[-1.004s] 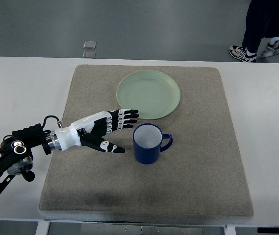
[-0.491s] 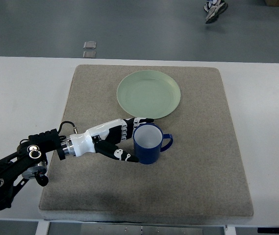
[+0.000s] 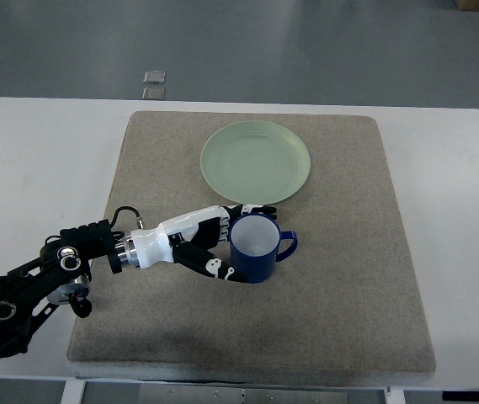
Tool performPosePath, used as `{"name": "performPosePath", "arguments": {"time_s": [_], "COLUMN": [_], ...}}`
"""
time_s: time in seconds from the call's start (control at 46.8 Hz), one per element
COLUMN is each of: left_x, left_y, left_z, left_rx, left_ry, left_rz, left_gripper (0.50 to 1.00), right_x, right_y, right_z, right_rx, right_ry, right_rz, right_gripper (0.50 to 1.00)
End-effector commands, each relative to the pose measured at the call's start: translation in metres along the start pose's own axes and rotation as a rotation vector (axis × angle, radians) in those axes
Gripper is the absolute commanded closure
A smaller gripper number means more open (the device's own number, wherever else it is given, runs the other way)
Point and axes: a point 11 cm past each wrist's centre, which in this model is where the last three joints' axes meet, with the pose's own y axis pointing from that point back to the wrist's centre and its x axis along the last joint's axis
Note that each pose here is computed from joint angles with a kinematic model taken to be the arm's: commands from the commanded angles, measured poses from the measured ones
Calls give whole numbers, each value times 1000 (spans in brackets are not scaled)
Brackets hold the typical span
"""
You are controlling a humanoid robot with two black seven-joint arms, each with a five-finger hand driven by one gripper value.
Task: Place cup left of plate with left hand
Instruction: 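Close the left hand fingers around the blue mug body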
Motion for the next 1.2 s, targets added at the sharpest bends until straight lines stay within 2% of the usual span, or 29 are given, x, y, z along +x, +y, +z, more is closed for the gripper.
{"name": "performPosePath", "arguments": {"time_s": [0.0,0.791,1.047,1.175], "left_x": [-1,-6,-6,-6], "left_y": [-2,-8,-8,-9], "left_z": [0,-6,-6,-5], "left_rx": [-2,22,22,22], "left_ry": [2,-2,-5,-8], "left_rz": [-2,-19,-22,-23], "left_gripper": [504,529,641,645], "right_x": [0,0,0,0], "right_y": [0,0,0,0], "right_z": [0,0,0,0], "right_rx": [0,0,0,0], "right_ry": [0,0,0,0], "right_rz": [0,0,0,0], "right_gripper": [568,568,568,568]}}
